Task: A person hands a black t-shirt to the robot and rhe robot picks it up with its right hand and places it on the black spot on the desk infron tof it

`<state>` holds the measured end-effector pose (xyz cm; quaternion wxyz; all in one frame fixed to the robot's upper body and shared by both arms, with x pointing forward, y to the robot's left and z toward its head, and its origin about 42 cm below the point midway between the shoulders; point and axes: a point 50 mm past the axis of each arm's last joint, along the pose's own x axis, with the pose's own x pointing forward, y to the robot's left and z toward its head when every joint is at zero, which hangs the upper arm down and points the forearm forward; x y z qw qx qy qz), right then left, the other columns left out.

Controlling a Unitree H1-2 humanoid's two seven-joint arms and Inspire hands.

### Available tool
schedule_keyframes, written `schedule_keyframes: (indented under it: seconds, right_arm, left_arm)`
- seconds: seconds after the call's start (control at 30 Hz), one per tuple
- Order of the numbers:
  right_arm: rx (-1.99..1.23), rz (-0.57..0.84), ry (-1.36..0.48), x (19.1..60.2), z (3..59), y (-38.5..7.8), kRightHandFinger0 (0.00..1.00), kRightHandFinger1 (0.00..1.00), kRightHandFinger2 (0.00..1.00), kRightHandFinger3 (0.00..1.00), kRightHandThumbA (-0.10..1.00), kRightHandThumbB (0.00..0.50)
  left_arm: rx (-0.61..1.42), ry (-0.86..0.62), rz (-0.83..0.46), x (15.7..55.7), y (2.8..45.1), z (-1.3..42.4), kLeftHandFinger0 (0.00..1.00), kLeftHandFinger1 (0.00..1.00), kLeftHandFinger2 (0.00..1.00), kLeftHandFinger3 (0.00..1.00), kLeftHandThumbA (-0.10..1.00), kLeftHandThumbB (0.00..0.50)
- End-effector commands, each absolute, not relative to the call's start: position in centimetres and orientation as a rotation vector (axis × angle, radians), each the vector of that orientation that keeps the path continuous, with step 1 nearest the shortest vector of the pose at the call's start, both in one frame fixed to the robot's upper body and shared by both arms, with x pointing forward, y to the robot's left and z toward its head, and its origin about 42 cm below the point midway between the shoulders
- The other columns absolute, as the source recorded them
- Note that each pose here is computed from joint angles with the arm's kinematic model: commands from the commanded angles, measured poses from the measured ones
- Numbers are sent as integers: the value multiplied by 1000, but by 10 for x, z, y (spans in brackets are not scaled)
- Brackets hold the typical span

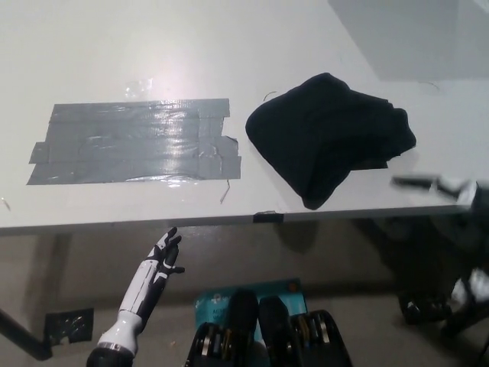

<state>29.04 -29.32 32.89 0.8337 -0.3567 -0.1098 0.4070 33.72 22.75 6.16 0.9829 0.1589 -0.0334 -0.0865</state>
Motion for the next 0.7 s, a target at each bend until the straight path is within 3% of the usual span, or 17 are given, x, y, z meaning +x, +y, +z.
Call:
schedule_keyframes:
  seconds: [0.0, 0.03, 0.17, 0.23, 0.3, 0.37, 0.5, 0.57, 0.67]
  right_arm:
    - [-444, 695, -185, 257, 288, -276, 1000, 1000, 1000, 1000, 1000, 402]
    - [-431, 684, -149, 264, 273, -274, 1000, 1000, 1000, 1000, 1000, 375]
    - [-306, 640, -10, 291, 217, -267, 1000, 1000, 1000, 1000, 1000, 417]
    - [-259, 602, 66, 303, 184, -263, 1000, 1000, 1000, 1000, 1000, 390]
    - [-262, 576, 118, 312, 161, -255, 1000, 1000, 1000, 1000, 1000, 325]
    - [-260, 566, 134, 316, 147, -250, 1000, 1000, 1000, 1000, 1000, 293]
    - [-253, 543, 150, 313, 139, -249, 1000, 1000, 1000, 1000, 1000, 334]
    - [-243, 542, 146, 310, 139, -247, 1000, 1000, 1000, 1000, 1000, 300]
    - [-243, 543, 145, 306, 135, -245, 1000, 1000, 1000, 1000, 1000, 294]
  left_arm:
    - [334, -134, -188, 338, 234, 74, 820, 1000, 1000, 1000, 1000, 490]
    - [332, -131, -191, 336, 234, 73, 846, 1000, 1000, 1000, 1000, 484]
    - [350, -130, -191, 330, 231, 66, 907, 1000, 1000, 1000, 1000, 499]
    - [336, -120, -186, 325, 228, 62, 994, 1000, 1000, 1000, 1000, 500]
    - [335, -117, -181, 322, 230, 60, 1000, 1000, 1000, 1000, 1000, 500]
    - [340, -114, -180, 320, 233, 59, 1000, 1000, 1000, 1000, 1000, 500]
    - [313, -116, -215, 318, 232, 57, 1000, 1000, 1000, 1000, 1000, 500]
    - [293, -96, -234, 314, 232, 54, 1000, 1000, 1000, 1000, 1000, 500]
    - [259, -74, -254, 306, 234, 48, 1000, 1000, 1000, 1000, 1000, 500]
